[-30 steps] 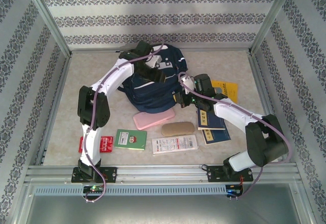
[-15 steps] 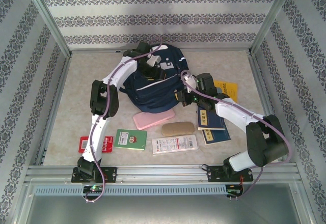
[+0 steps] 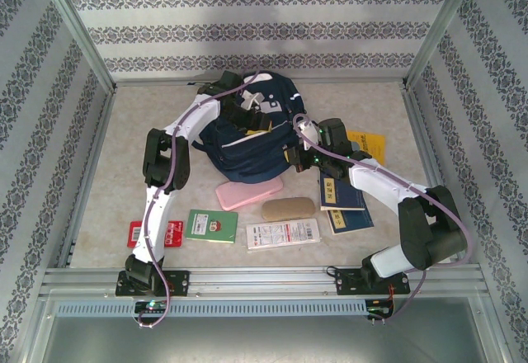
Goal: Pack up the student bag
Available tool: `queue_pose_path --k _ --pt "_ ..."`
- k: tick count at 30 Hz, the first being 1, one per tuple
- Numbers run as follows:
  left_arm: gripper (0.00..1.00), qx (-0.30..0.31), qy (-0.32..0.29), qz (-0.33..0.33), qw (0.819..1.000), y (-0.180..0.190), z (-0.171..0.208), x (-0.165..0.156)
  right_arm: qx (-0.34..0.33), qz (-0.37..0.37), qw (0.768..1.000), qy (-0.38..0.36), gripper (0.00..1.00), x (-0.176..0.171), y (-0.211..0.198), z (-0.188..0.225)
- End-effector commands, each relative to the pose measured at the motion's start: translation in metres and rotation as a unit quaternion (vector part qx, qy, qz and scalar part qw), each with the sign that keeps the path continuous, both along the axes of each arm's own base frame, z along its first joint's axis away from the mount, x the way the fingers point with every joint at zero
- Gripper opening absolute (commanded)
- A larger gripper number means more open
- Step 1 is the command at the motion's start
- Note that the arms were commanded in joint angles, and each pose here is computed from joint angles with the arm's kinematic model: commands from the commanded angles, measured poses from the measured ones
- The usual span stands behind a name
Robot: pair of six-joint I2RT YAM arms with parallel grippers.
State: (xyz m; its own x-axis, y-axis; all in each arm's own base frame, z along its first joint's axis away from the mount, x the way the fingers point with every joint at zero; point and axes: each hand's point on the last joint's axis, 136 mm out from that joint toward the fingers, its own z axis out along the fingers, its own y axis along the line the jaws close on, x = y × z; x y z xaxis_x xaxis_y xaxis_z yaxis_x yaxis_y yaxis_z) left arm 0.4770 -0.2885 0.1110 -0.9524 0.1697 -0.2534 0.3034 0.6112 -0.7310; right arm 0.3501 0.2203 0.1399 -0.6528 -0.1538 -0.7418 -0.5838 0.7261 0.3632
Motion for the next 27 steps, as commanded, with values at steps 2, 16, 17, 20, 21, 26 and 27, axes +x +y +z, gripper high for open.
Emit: queue_pose_path --k 2,16,17,20,21,26,27 --pt "0.38 -0.035 0.01 -0.023 0.999 -0.004 0.015 -0.012 0.033 0.005 0.999 -0.041 0.0 0.014 0.005 0.027" --pt "0.0 -0.036 0.014 -0.009 0.999 -0.003 0.007 -0.002 0.03 0.008 0.999 -0.042 0.0 0.011 0.006 0.029" --pt "0.0 -0.044 0.01 -0.002 0.999 -0.003 0.013 0.001 0.028 0.009 0.999 -0.044 0.0 0.01 0.007 0.029" --pt "0.0 -0.073 -0.01 0.04 0.996 0.0 0.035 0.018 0.013 0.016 0.998 -0.052 0.0 0.005 0.01 0.03" --pt "0.0 -0.083 -0.013 0.057 0.995 0.002 0.043 0.024 0.009 0.021 0.998 -0.055 0.0 0.002 0.012 0.03" --pt "0.0 -0.126 -0.034 0.112 0.985 0.006 0.082 0.042 -0.022 0.049 0.996 -0.067 0.0 -0.011 0.027 0.028" --pt "0.0 -0.135 -0.035 0.12 0.983 0.006 0.089 0.044 -0.027 0.055 0.996 -0.069 0.0 -0.013 0.03 0.029"
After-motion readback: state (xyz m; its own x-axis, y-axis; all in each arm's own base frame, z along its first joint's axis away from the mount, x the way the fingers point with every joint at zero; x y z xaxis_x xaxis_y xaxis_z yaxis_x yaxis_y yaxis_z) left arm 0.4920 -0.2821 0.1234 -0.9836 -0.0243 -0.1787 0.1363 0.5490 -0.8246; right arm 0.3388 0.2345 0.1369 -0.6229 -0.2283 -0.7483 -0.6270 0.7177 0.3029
